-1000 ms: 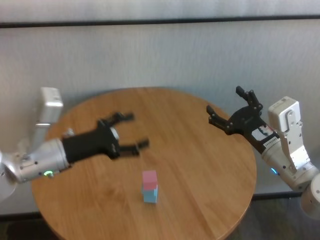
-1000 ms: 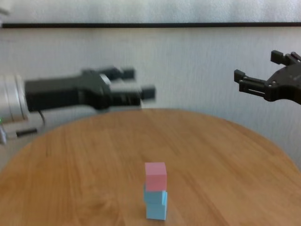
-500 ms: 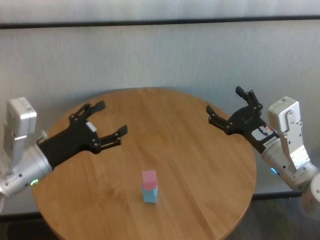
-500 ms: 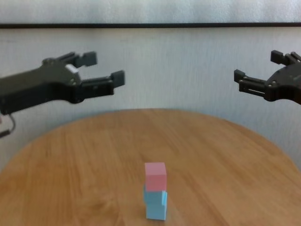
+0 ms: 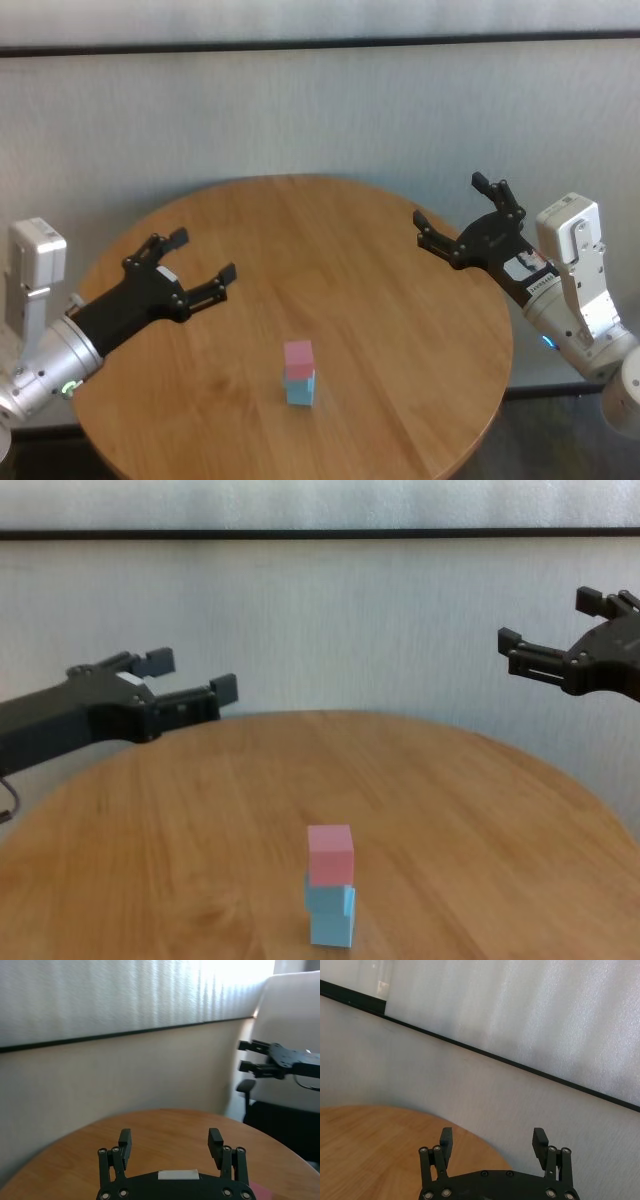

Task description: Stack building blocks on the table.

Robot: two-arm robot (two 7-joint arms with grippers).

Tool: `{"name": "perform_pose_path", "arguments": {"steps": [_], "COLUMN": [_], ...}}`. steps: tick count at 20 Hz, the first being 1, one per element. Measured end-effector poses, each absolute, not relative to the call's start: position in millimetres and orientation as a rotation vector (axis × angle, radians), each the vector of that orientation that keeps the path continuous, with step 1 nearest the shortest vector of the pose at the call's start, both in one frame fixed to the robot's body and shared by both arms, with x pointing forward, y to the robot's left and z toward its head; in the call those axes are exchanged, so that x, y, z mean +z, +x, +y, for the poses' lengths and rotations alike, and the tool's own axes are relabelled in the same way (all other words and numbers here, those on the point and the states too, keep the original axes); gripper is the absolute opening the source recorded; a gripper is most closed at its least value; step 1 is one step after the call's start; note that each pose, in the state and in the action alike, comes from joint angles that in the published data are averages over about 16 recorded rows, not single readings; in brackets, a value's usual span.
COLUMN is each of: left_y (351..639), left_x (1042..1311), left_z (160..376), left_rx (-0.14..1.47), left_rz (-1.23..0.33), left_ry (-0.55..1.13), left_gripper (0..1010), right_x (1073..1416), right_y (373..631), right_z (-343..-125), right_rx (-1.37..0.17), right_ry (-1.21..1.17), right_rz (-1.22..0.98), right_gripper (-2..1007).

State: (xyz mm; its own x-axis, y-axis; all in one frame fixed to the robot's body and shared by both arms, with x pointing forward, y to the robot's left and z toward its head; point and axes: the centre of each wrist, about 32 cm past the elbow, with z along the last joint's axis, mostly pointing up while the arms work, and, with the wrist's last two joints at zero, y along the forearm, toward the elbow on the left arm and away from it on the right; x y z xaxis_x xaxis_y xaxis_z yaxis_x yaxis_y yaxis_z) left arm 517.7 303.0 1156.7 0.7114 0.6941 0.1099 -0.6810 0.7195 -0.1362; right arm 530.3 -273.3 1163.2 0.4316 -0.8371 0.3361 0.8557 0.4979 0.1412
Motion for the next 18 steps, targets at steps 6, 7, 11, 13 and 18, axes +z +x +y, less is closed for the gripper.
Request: {"name": "perform_pose_path", "arguments": {"steps": [6, 7, 11, 13, 18], "left_y": [515.2, 515.0, 514.8, 514.8, 515.1], "left_x": [1154.6, 1154.8, 1155.8, 1156.0, 1156.2], "left_z": [303.3, 303.3, 303.1, 303.0, 302.7], "left_rx": [0.802, 0.806, 0.811, 0.811, 0.808], "left_rz": [-0.151, -0.153, -0.163, -0.165, -0.165], "left_ry": [-0.1, -0.102, -0.106, -0.107, -0.106], "left_gripper": [1002, 1002, 1002, 1002, 1002], "right_x": [1163.2, 1163.2, 1163.2, 1163.2, 1163.2], "right_y": [530.3, 530.3, 530.3, 530.3, 530.3], "right_z": [-273.3, -273.3, -273.3, -273.3, -273.3], "right_rx": [-1.056, -1.056, -1.056, -1.056, -1.056], "right_ry": [-0.053, -0.053, -0.053, -0.053, -0.053], "right_rz": [-0.388, -0.388, -0.388, -0.388, -0.388], "right_gripper": [1005, 1005, 1005, 1005, 1005]}}
